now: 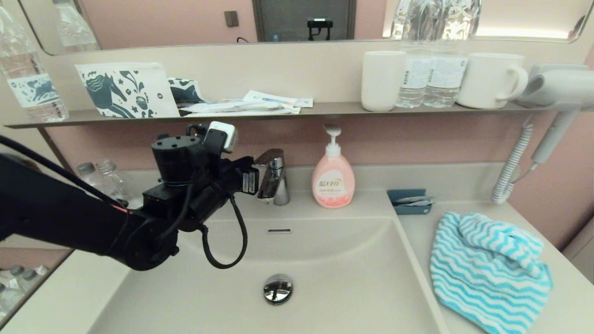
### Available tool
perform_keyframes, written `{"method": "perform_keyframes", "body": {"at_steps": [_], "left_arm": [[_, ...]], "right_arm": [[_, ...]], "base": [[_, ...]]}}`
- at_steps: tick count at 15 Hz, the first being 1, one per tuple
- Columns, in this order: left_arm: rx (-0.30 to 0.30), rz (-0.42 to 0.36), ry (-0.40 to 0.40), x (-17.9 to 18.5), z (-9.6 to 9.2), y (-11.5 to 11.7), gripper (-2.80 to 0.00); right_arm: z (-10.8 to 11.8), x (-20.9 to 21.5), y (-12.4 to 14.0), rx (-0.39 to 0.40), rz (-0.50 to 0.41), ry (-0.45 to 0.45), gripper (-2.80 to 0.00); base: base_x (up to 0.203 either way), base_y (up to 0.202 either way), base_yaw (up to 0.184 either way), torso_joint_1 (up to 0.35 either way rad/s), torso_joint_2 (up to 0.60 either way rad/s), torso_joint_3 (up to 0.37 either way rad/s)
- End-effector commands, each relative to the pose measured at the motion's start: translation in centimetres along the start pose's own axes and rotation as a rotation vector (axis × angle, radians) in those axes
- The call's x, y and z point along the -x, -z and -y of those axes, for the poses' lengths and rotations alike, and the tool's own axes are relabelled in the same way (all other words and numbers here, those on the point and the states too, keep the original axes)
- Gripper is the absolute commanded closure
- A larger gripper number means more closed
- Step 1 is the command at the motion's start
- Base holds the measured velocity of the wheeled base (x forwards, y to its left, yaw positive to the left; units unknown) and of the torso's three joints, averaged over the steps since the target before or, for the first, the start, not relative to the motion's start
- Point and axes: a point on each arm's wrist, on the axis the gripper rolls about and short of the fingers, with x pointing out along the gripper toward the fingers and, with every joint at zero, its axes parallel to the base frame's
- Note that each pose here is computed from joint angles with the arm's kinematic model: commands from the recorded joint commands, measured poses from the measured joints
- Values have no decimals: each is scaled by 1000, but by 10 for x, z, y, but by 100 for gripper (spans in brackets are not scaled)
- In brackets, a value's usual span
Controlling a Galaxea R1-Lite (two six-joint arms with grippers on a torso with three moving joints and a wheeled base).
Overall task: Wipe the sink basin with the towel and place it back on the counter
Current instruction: Turn on the faucet
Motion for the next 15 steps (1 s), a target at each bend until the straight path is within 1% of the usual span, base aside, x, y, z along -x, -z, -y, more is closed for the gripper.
{"method": "perform_keyframes", "body": {"at_steps": [1, 3, 4, 6, 8, 11, 13, 15], "left_arm": [[3, 24, 0, 5, -1, -8, 0], [5, 29, -1, 8, -2, -10, 0], [3, 21, 9, 11, 1, -9, 0], [-7, -20, 21, 13, 5, 3, 0], [-6, -39, 19, 12, 5, 10, 0], [-10, -45, 20, 10, 6, 12, 0], [-12, -65, 10, 4, 3, 19, 0], [-9, -58, 12, 5, 3, 17, 0]], "right_arm": [[0, 0, 0, 2, -1, -1, 0], [0, 0, 0, 0, 0, -1, 0], [0, 0, 0, 1, 0, -1, 0], [0, 0, 0, 1, 0, -1, 0], [0, 0, 0, 0, 0, -1, 0], [0, 0, 0, 0, 0, -1, 0], [0, 0, 0, 0, 0, -1, 0], [0, 0, 0, 0, 0, -1, 0]], "base": [[0, 0, 0, 0, 0, 0], [0, 0, 0, 0, 0, 0], [0, 0, 0, 0, 0, 0], [0, 0, 0, 0, 0, 0], [0, 0, 0, 0, 0, 0], [0, 0, 0, 0, 0, 0], [0, 0, 0, 0, 0, 0], [0, 0, 0, 0, 0, 0]]}}
